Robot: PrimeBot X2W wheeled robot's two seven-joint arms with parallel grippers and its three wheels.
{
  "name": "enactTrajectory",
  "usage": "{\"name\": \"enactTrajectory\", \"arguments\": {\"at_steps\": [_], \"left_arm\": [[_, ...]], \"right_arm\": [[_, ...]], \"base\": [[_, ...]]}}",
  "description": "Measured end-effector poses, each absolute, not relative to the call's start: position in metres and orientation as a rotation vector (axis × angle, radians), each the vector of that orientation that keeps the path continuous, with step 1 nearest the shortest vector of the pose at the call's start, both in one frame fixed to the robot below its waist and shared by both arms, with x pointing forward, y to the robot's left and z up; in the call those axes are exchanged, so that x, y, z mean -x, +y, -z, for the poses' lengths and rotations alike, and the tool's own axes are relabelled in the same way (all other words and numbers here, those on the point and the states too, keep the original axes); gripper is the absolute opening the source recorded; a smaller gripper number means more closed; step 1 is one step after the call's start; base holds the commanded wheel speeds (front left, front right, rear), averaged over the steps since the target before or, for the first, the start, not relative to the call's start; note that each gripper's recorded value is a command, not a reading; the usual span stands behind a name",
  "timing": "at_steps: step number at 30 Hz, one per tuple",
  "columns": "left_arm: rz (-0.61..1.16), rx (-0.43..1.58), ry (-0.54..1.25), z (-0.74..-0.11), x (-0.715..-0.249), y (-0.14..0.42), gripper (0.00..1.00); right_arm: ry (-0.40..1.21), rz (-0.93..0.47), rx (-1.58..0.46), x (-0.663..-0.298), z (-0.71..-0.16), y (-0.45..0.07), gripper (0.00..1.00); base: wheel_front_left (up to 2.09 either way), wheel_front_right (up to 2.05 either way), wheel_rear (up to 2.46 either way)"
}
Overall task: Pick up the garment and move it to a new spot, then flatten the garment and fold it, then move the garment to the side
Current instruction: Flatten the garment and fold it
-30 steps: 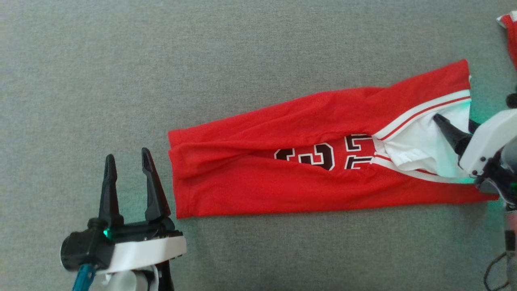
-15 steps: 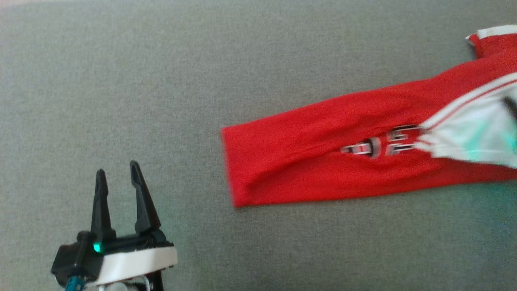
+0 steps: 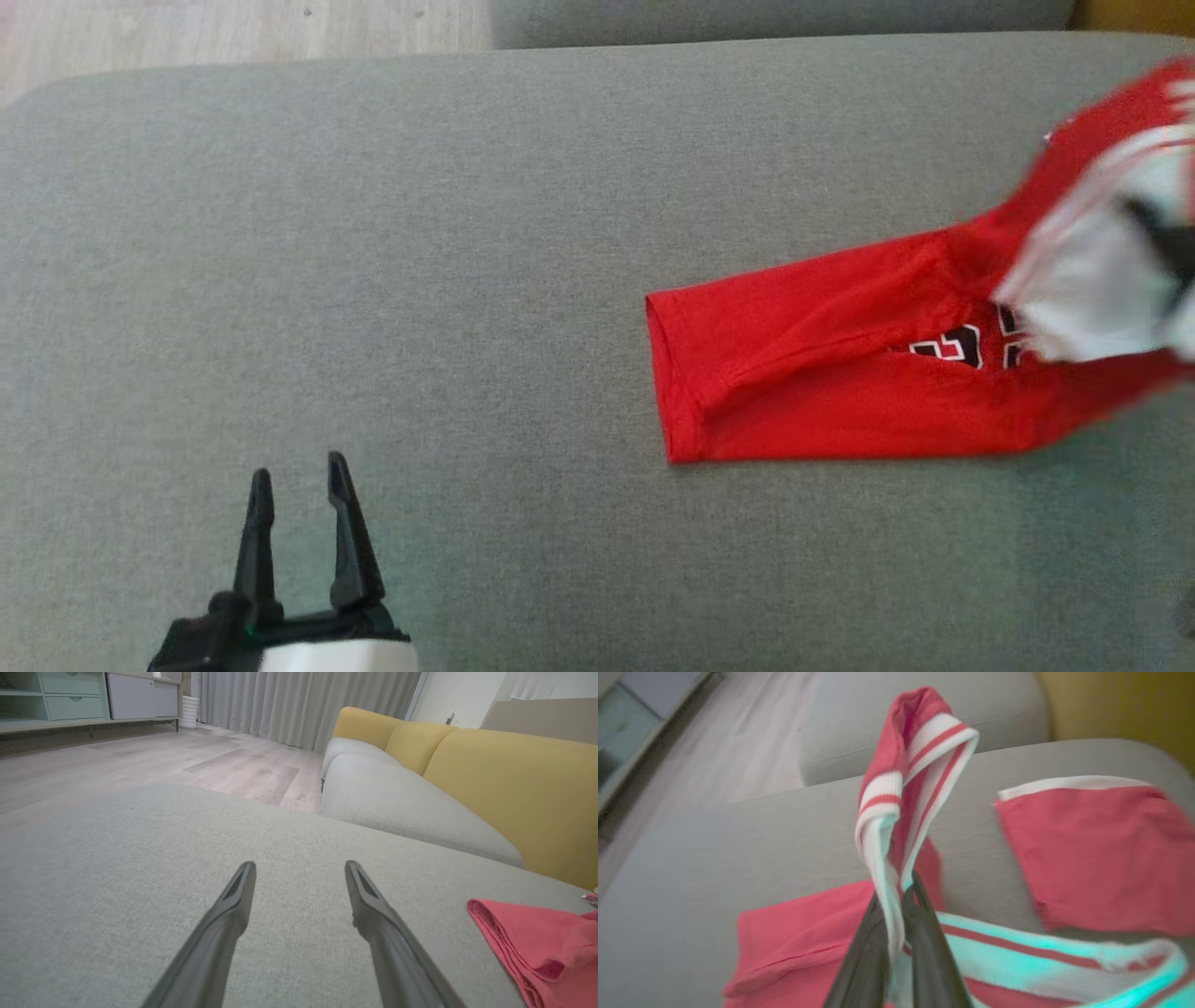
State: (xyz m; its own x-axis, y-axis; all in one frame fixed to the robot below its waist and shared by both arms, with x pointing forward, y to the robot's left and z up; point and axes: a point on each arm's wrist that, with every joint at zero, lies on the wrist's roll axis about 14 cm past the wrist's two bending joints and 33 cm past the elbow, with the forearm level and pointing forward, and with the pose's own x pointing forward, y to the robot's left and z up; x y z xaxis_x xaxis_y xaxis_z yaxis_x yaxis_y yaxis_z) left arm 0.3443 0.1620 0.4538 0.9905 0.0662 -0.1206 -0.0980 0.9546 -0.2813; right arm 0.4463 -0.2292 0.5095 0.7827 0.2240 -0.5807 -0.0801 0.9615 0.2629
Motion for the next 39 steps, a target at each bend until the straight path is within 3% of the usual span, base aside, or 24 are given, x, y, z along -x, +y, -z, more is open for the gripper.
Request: {"name": "enactTrajectory", "arguments": {"at_steps": [8,21,29,30,31,32,33,39], "left_arm": [[-0.073,0.25,0.142,-0.443,-0.335,0.164,1.0],[-0.036,0.223,0.173,-0.434,-0.326,0.159,1.0],[-0.026,0.216,0.199,-0.426,-0.325,0.155,1.0],[-0.027,0.216,0.197,-0.426,-0.326,0.155,1.0],[-0.027,0.216,0.196,-0.427,-0.326,0.156,1.0],[-0.027,0.216,0.196,-0.427,-0.326,0.156,1.0],[-0.026,0.217,0.196,-0.427,-0.327,0.155,1.0],[-0.015,0.226,0.199,-0.426,-0.33,0.151,1.0]], "right_arm": [[0.75,-0.455,-0.336,-0.423,-0.475,-0.088,0.0],[0.793,-0.519,-0.481,-0.395,-0.428,-0.041,0.0],[0.768,-0.556,-0.497,-0.404,-0.425,-0.018,0.02],[0.765,-0.56,-0.494,-0.406,-0.425,-0.015,0.04],[0.763,-0.568,-0.485,-0.406,-0.425,-0.012,0.23],[0.76,-0.575,-0.477,-0.407,-0.425,-0.009,0.48],[0.756,-0.579,-0.476,-0.407,-0.425,-0.007,0.99],[0.682,-0.599,-0.542,-0.41,-0.44,0.002,1.0]], "base": [[0.0,0.0,0.0],[0.0,0.0,0.0],[0.0,0.0,0.0],[0.0,0.0,0.0],[0.0,0.0,0.0],[0.0,0.0,0.0],[0.0,0.0,0.0],[0.0,0.0,0.0]]}}
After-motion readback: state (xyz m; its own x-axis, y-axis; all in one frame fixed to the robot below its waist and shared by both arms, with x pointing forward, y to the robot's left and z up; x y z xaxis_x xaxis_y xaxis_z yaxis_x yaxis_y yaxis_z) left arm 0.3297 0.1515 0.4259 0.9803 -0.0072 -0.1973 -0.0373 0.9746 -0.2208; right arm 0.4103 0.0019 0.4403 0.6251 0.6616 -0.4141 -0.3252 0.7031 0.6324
